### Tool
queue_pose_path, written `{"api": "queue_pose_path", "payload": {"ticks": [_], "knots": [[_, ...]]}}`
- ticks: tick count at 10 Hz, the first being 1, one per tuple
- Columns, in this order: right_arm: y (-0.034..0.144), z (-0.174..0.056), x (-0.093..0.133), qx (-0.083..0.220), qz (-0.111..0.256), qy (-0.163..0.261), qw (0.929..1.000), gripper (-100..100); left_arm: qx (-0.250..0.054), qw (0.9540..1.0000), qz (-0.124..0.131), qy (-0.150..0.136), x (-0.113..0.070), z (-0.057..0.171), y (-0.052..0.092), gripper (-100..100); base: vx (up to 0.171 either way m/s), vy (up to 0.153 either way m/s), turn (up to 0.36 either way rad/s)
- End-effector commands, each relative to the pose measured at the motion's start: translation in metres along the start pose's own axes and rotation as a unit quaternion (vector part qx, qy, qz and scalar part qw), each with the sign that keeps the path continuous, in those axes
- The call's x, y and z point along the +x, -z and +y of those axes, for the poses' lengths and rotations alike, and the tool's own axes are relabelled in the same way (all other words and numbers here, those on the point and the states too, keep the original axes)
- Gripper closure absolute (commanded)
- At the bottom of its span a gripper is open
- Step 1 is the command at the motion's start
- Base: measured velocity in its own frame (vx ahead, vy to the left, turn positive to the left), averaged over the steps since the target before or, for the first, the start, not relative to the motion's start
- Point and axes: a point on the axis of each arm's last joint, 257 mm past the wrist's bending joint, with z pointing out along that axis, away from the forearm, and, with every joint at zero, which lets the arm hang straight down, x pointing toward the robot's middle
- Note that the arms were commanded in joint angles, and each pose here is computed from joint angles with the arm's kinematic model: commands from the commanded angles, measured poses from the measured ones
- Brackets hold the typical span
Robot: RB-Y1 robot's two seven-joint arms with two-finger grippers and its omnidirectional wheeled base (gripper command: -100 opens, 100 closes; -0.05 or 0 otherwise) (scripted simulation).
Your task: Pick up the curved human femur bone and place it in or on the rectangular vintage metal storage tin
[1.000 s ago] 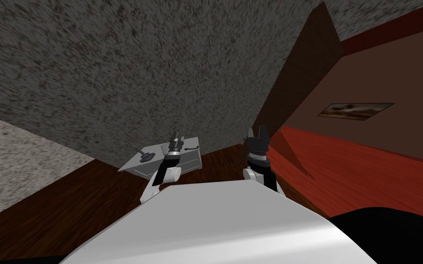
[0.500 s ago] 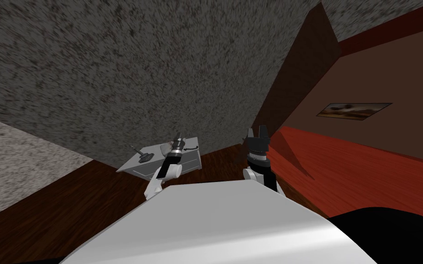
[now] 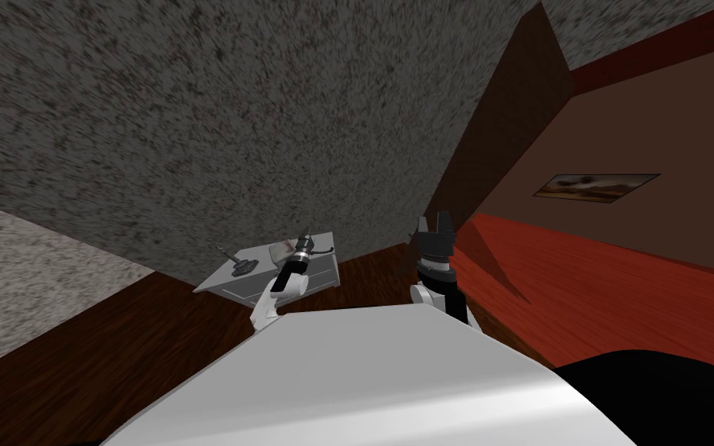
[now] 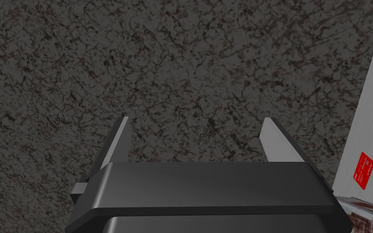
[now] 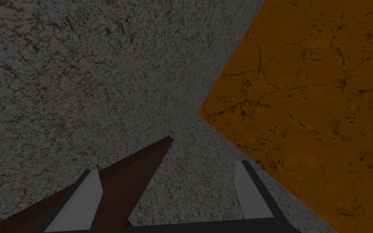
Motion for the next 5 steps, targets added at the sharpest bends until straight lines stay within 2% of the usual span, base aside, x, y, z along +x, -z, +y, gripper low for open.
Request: {"api": "queue_pose_path", "payload": {"ticks": [1,4,5], "knots": [[0.000,0.000,0.000,0.000,0.000,0.000,1.0000,0,-0.018,0.9998,-0.001,-0.002,0.000,0.011,-0.002,-100,0.014,-0.006,-0.004],[0.000,0.000,0.000,0.000,0.000,0.000,1.0000,0,-0.068,0.9976,-0.002,-0.010,-0.003,0.044,-0.010,-100,0.016,-0.008,-0.001],[0.000,0.000,0.000,0.000,0.000,0.000,1.0000,0,-0.074,0.9972,-0.002,-0.010,-0.003,0.047,-0.010,-100,0.016,-0.005,0.001]]}}
